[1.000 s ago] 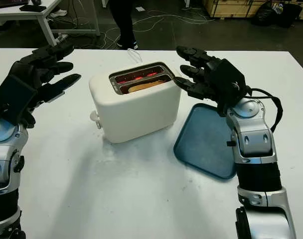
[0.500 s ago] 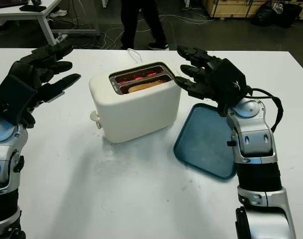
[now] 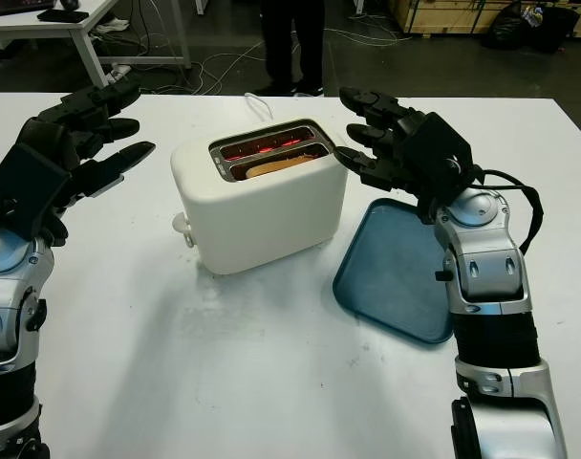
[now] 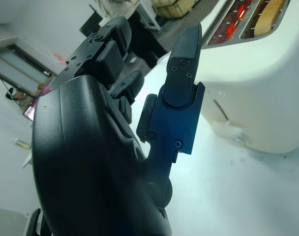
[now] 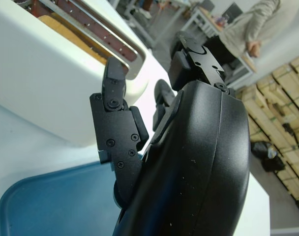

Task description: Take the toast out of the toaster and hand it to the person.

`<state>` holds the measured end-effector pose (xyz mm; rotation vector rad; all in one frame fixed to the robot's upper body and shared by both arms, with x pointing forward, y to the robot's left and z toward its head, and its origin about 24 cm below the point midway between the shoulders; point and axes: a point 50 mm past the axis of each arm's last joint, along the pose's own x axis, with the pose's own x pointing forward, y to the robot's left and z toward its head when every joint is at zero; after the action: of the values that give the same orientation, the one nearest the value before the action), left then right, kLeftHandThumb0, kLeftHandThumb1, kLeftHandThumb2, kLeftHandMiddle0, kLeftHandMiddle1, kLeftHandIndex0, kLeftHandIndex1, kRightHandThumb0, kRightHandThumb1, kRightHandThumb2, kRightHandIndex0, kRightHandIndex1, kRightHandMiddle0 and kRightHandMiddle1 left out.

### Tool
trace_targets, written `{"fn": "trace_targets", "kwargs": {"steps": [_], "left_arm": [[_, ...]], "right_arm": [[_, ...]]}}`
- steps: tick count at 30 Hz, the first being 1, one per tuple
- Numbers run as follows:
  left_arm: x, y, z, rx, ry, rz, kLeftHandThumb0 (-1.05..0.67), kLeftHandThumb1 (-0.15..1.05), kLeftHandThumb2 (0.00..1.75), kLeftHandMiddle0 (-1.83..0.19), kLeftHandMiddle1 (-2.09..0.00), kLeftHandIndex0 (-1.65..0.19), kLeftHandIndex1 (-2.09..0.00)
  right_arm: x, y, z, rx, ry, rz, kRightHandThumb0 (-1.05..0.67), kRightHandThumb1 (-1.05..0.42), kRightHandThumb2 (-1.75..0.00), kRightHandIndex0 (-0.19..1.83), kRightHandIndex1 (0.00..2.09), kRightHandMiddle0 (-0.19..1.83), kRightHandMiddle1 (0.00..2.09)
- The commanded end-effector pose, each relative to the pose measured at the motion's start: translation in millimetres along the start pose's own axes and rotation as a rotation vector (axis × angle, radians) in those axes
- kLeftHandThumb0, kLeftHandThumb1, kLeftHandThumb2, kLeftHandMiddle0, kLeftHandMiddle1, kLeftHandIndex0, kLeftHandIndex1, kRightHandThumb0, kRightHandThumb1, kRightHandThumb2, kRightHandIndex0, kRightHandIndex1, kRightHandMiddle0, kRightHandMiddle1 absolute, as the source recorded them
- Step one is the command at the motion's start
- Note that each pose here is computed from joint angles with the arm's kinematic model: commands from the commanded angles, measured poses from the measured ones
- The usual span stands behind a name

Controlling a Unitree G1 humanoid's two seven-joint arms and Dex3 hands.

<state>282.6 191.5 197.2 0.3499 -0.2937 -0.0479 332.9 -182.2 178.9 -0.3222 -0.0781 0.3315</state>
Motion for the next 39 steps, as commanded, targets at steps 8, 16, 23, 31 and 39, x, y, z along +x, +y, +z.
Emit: {"fn": "trace_targets", "kwargs": {"steps": [8, 16, 23, 31, 39], "left_arm": [[0.7, -0.2, 2.4, -0.014, -0.015, -0.003, -0.46, 0.92, 0.04, -0.14, -0.81, -0.50, 0.00], [0.6, 0.6, 2.4, -0.011, -0.012, -0.006, -0.45, 0.92, 0.04, -0.14, -0.81, -0.50, 0.00], [0.6, 0.7, 2.0, -0.007, -0.013, -0.004, -0.46, 0.92, 0.03, -0.15, -0.81, -0.51, -0.01], [0.1, -0.9, 0.9, -0.026, -0.008, -0.009, -0.46, 0.92, 0.03, -0.13, -0.81, -0.50, 0.00], [-1.0, -3.1, 1.3, -0.031, -0.012, -0.005, -0.46, 0.92, 0.03, -0.12, -0.83, -0.50, 0.00]], "right_arm": [[-0.5, -1.0, 1.4, -0.002, -0.019, -0.003, -0.23, -0.92, -0.28, 0.02, 0.58, 0.32, 0.01], [0.5, -0.2, 2.8, -0.010, -0.020, -0.002, -0.24, -0.92, -0.28, 0.00, 0.63, 0.32, 0.02], [0.0, 3.2, 2.6, 0.001, -0.019, -0.009, -0.25, -0.92, -0.27, 0.01, 0.66, 0.33, 0.02], [-3.5, 3.6, 0.5, -0.001, -0.032, -0.017, -0.24, -0.92, -0.30, 0.00, 0.65, 0.33, 0.02], [-6.0, 5.4, -3.5, 0.051, -0.036, -0.042, -0.28, -0.92, -0.30, 0.00, 0.59, 0.32, 0.01]]}}
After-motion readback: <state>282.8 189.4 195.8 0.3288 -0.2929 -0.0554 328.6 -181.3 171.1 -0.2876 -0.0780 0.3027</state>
